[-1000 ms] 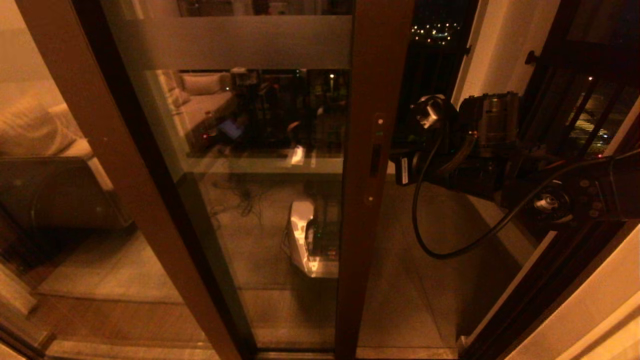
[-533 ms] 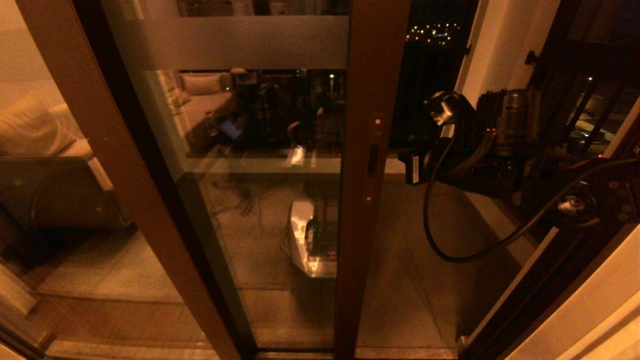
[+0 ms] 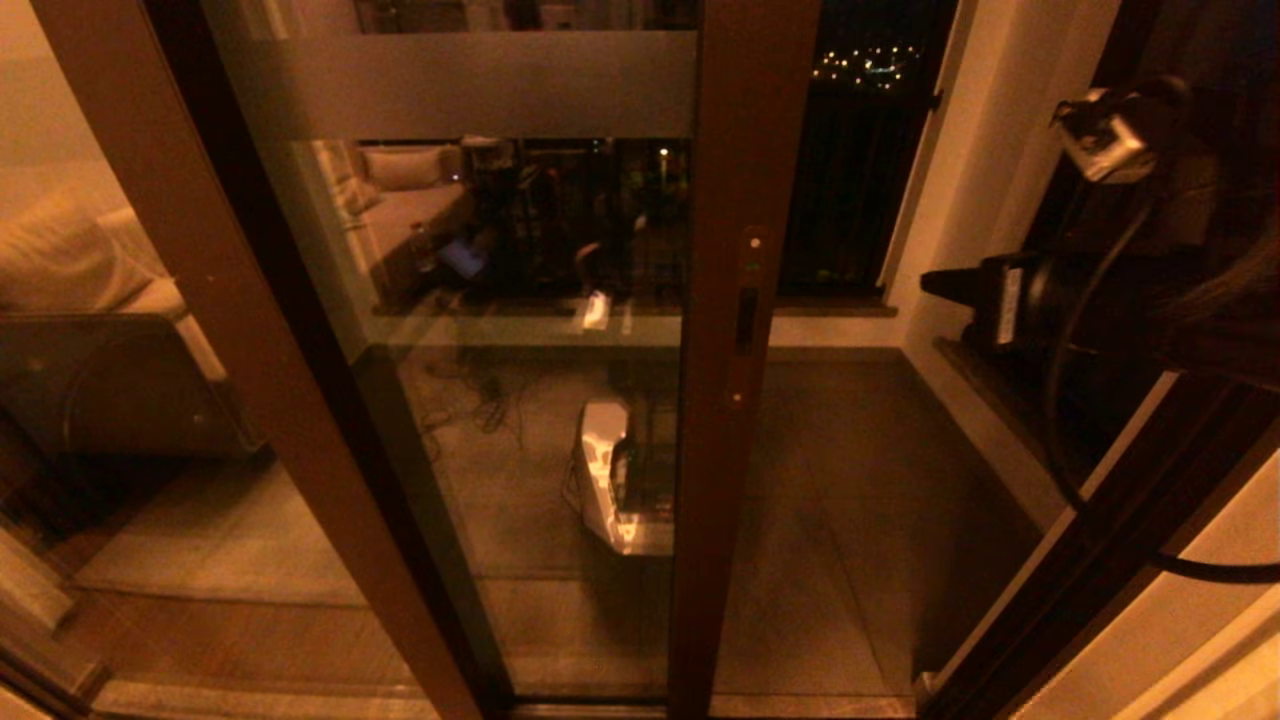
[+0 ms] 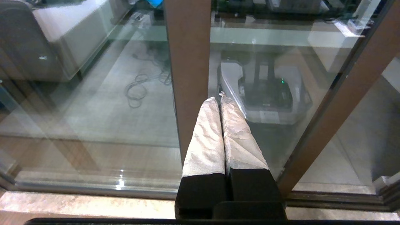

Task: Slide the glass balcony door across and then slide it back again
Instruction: Open the slid door

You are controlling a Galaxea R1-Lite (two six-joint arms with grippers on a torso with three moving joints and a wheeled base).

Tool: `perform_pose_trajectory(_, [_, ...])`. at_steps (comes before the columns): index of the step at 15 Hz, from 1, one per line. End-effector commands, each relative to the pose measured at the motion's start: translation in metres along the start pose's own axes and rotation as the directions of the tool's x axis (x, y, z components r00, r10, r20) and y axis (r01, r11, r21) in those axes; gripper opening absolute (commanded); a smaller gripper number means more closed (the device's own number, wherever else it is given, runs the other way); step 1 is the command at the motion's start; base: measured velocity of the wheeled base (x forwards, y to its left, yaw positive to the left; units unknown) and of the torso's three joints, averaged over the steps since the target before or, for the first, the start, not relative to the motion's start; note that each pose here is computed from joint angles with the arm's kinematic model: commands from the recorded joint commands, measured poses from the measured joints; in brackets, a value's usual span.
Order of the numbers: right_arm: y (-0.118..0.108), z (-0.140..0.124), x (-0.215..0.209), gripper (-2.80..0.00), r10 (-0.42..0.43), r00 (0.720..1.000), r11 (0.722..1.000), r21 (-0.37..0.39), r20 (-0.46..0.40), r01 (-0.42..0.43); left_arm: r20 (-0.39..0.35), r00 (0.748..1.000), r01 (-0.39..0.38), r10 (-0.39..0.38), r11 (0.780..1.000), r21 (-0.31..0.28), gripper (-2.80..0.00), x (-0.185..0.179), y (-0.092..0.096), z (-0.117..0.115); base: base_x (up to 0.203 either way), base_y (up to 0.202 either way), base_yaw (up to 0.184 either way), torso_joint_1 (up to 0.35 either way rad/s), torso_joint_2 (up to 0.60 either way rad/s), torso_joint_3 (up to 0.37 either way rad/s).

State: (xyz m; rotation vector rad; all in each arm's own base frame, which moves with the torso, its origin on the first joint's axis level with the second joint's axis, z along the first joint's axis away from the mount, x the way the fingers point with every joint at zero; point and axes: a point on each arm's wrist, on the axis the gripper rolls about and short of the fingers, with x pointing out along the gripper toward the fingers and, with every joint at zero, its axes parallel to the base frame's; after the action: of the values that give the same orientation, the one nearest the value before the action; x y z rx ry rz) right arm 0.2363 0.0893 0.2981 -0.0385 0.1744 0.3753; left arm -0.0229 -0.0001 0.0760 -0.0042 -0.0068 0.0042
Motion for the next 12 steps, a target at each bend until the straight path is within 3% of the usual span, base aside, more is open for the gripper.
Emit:
perform_pose_trajectory(1, [0.0,0.023,-0.082,-2.8,-0.005,0.999,1.0,0.0,0.054,0.005,0.0,1.0,0.0,0.0,1.0,0.0,-2.8,0.0,0.0,0.0,0.0,0.0,0.0,0.0,0.0,0.0])
perform_pose_trajectory(6, [0.001,0.022,-0.223,-2.8,-0.086,0.996,0.996,-0.005,-0.003,0.086,-0.001,1.0,0.0,0.0,1.0,0.0,-2.8,0.0,0.0,0.0,0.0,0.0,0.0,0.0,0.0,0.0])
perform_pose_trajectory(8, [0.001,0.011,-0.268,-2.8,-0.168,0.986,0.985,-0.043,-0.008,0.167,-0.001,1.0,0.0,0.0,1.0,0.0,-2.8,0.0,0.0,0.0,0.0,0.0,0.0,0.0,0.0,0.0])
perform_pose_trajectory(10, [0.005,0.005,-0.296,-2.8,-0.281,0.959,0.957,-0.072,0.019,0.282,-0.001,1.0,0.0,0.0,1.0,0.0,-2.8,0.0,0.0,0.0,0.0,0.0,0.0,0.0,0.0,0.0])
perform_pose_trajectory(12, [0.015,-0.002,-0.316,-2.8,-0.405,0.913,0.907,-0.097,0.06,0.409,-0.001,1.0,0.0,0.0,1.0,0.0,-2.8,0.0,0.0,0.0,0.0,0.0,0.0,0.0,0.0,0.0])
